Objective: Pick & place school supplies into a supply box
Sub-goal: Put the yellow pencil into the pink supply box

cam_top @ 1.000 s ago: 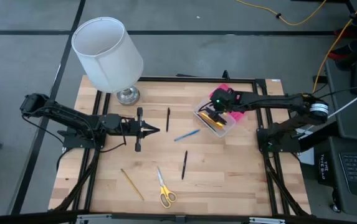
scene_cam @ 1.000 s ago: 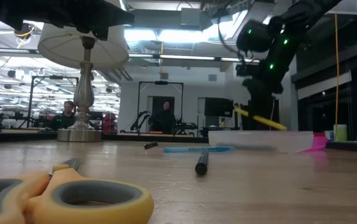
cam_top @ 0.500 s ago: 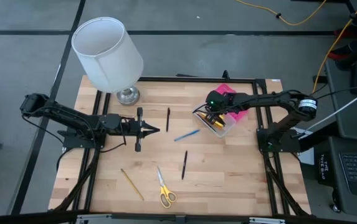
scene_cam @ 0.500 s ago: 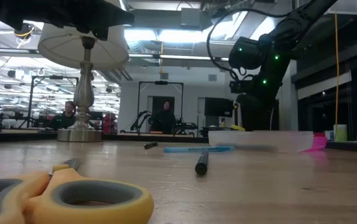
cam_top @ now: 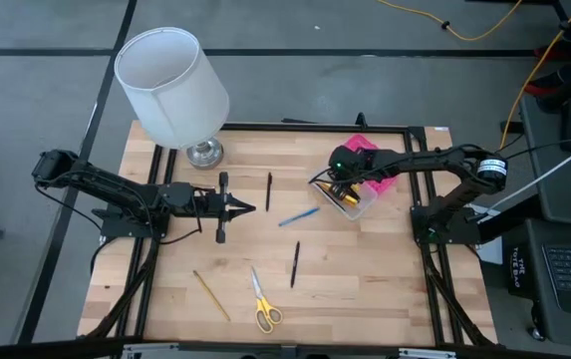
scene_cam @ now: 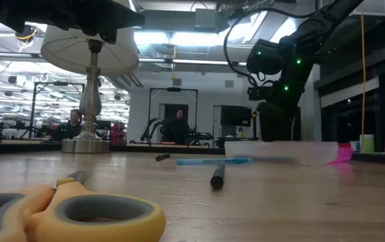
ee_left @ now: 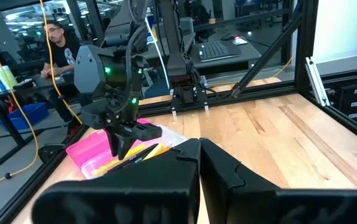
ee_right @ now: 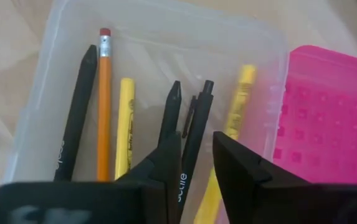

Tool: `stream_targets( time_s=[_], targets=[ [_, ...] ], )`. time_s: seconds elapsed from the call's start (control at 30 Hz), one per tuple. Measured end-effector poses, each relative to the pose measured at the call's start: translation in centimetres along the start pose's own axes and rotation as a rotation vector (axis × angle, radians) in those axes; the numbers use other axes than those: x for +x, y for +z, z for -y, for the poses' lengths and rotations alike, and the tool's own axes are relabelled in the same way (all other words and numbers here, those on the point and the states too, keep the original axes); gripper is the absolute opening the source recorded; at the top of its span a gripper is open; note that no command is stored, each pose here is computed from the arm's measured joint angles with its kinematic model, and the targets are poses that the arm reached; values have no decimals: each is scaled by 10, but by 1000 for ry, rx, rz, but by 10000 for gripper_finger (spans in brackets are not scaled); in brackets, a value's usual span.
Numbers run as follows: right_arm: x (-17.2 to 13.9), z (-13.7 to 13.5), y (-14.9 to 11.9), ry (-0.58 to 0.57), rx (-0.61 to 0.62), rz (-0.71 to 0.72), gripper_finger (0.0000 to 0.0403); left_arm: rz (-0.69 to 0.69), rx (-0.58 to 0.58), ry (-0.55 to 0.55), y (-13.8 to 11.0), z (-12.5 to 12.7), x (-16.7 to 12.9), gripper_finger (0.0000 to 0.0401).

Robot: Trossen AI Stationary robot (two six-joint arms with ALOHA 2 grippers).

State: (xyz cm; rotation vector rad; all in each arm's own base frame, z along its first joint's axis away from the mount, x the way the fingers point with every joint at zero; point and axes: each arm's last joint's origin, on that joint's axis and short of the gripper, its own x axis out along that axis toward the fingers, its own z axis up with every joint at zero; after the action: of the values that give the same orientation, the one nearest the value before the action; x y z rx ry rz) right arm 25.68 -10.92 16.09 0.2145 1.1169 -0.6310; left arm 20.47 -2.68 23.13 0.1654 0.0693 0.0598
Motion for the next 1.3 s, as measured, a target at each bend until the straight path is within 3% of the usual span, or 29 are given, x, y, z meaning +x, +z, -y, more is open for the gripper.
stream_targets(
  time_s=[0.33, 0.6, 0.8, 0.87, 1.13, 1.3],
  targets=[
    [-10, -5, 12, 41, -16, 12, 100, -21, -31, -5, -2, 0, 0, 5],
    [-42, -24, 44, 119, -169, 117, 96, -109, -91, -11, -11, 2, -1, 1],
    [-56, -41, 62, 160, -310, 301, 33, -239, -162, 4, -17, 3, -1, 3],
    [-53, -44, 62, 218, -307, 355, 10, -291, -181, 14, -15, 5, -2, 3],
    [-31, -54, 43, 454, -290, 525, 5, -470, -111, 8, 8, 22, -10, 3],
    [-27, -60, 34, 509, -285, 629, 12, -568, -121, -22, 22, 29, -18, 3]
  ],
)
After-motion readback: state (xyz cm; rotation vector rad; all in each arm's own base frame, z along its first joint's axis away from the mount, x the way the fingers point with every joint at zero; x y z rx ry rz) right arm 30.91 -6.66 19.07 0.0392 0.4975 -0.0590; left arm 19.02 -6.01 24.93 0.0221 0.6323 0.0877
